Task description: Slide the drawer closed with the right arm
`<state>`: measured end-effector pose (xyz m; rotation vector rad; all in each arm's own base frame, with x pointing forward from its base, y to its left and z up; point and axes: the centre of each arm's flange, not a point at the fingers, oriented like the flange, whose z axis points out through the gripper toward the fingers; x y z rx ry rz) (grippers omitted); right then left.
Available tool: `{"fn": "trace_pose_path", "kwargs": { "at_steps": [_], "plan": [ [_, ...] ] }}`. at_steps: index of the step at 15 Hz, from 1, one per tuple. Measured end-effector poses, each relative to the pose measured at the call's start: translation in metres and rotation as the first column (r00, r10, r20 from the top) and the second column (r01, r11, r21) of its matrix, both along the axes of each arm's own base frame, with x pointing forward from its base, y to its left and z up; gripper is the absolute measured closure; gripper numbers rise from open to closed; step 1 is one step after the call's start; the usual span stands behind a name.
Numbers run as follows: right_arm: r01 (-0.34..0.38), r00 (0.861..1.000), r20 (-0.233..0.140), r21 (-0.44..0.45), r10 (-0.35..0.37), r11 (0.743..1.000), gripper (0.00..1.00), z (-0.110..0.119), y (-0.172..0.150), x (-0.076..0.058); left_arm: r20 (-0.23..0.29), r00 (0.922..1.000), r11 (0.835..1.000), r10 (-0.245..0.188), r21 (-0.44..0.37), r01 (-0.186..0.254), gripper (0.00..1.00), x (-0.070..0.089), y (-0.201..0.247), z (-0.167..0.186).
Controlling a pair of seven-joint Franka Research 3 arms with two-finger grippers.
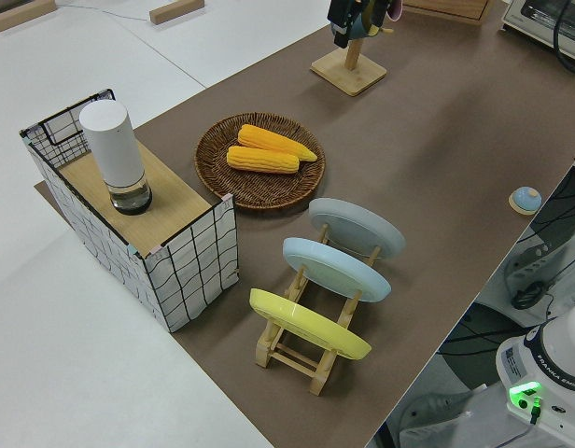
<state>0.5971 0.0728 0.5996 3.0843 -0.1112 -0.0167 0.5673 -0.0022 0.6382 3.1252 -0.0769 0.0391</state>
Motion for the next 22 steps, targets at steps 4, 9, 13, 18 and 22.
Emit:
{"fn": "trace_pose_path", "kwargs": {
  "at_steps": [4,9,13,18,22],
  "plan": [
    [-0.038,0.999,0.007,0.056,0.038,0.998,0.99,0.01,-0.008,-0.008,0.0,1.0,1.0,0.0,0.0,0.0,0.01,0.0,0.0,0.0],
    [-0.039,0.999,0.009,0.065,0.038,0.997,0.78,0.017,-0.012,-0.013,0.0,1.0,1.0,0.0,0.0,0.0,0.01,0.0,0.0,0.0],
    [-0.033,0.999,0.006,0.065,0.033,0.997,0.41,0.017,-0.014,-0.013,0.0,1.0,1.0,0.0,0.0,0.0,0.0,0.0,0.0,0.0],
    [-0.015,1.0,0.01,0.046,0.015,0.999,0.01,0.023,-0.019,-0.015,0.0,1.0,1.0,0.0,0.0,0.0,0.0,0.0,0.0,0.0],
    [-0.015,1.0,0.008,0.037,0.015,0.999,0.01,0.023,-0.02,-0.016,0.0,1.0,1.0,0.0,0.0,0.0,0.0,0.0,0.0,0.0]
  ]
}}
